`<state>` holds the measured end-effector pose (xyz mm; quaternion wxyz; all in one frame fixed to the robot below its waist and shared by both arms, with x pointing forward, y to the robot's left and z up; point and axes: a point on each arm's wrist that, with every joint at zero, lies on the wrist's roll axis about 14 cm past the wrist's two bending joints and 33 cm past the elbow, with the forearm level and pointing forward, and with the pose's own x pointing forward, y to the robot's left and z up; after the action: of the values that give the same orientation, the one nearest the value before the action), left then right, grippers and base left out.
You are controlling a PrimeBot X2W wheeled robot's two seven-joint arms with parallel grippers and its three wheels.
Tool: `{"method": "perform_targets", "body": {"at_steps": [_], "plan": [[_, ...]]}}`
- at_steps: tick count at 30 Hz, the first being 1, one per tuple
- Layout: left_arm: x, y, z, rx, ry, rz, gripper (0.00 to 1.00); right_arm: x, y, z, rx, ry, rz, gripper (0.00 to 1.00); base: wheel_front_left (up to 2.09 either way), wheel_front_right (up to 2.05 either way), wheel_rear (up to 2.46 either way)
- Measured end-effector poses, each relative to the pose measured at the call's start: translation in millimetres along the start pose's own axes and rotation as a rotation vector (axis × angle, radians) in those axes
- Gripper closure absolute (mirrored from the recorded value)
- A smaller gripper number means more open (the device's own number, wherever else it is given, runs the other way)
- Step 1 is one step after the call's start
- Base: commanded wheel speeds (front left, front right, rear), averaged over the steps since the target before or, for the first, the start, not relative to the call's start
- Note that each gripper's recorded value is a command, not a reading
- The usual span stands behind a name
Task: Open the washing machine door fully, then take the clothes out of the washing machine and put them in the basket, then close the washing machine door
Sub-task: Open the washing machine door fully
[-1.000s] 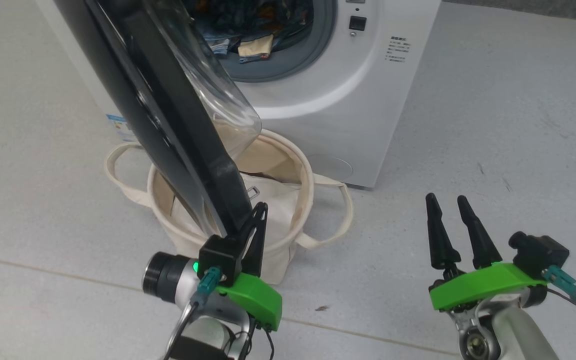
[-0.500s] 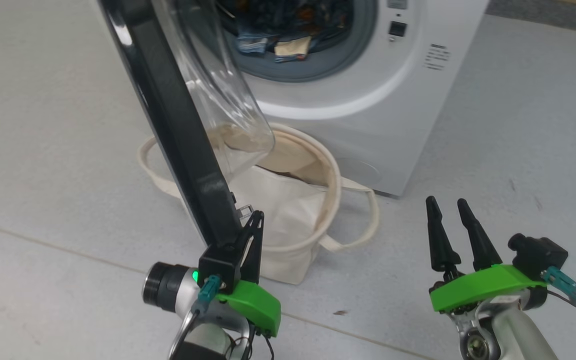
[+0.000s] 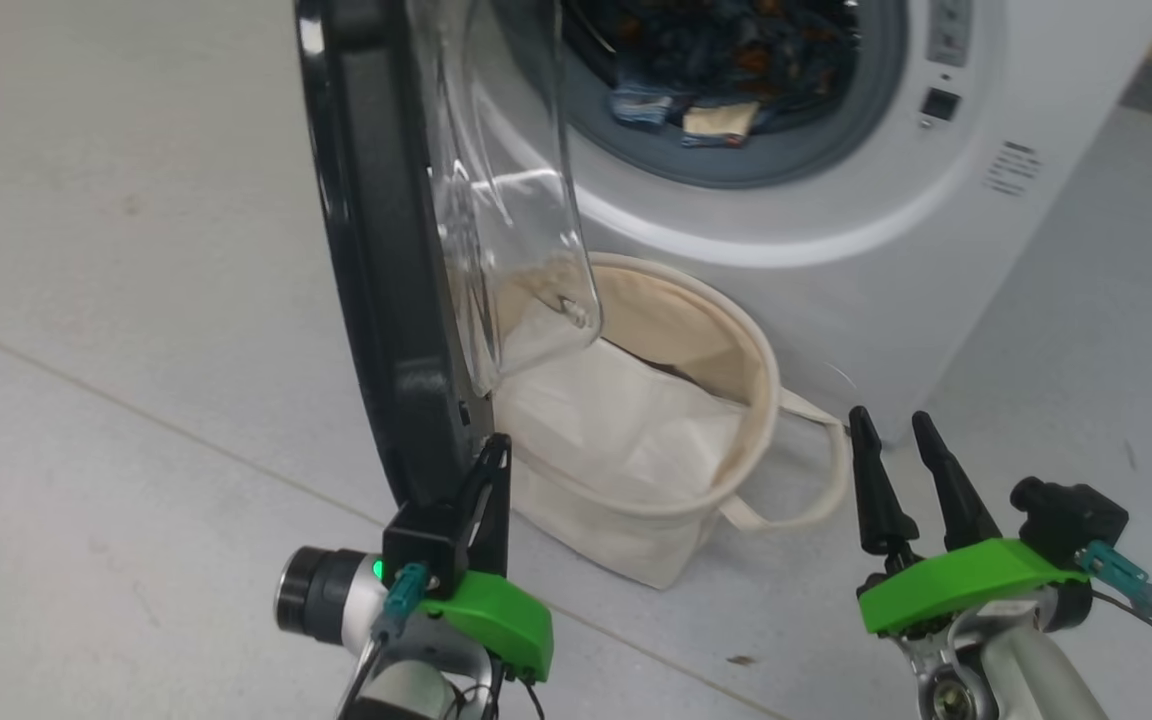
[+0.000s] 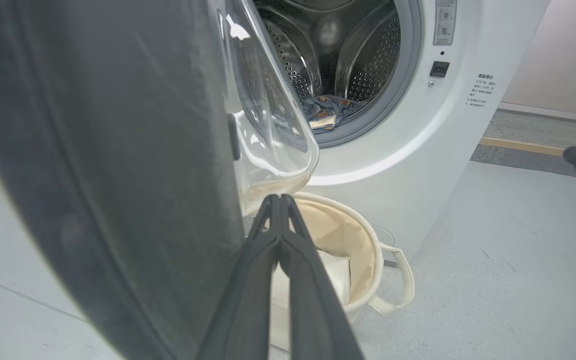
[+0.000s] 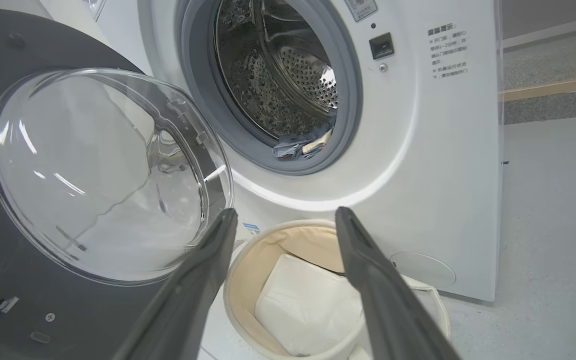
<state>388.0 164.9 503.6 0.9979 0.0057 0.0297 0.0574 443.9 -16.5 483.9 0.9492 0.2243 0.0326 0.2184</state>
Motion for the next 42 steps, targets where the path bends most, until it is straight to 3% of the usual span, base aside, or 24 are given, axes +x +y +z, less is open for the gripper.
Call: {"method": "perform_targets", "body": {"at_steps": [17, 29, 42], "plan": [[-27.5, 117.9, -0.3, -0.011, 0.015, 0.304, 1.0, 5.6, 37.6, -24.3, 0.001, 0.07, 0.103, 0.0, 0.0, 0.0, 0.0], [-0.5, 175.1, -11.3, 0.015, 0.063, 0.418, 1.0, 6.8, 5.5, -39.2, -0.014, 0.101, 0.036, 0.0, 0.0, 0.0, 0.0], [26.5, 256.5, -22.2, 0.042, 0.093, 0.628, 1.0, 22.9, -32.7, -54.0, -0.01, 0.114, -0.034, 0.0, 0.0, 0.0, 0.0]]}}
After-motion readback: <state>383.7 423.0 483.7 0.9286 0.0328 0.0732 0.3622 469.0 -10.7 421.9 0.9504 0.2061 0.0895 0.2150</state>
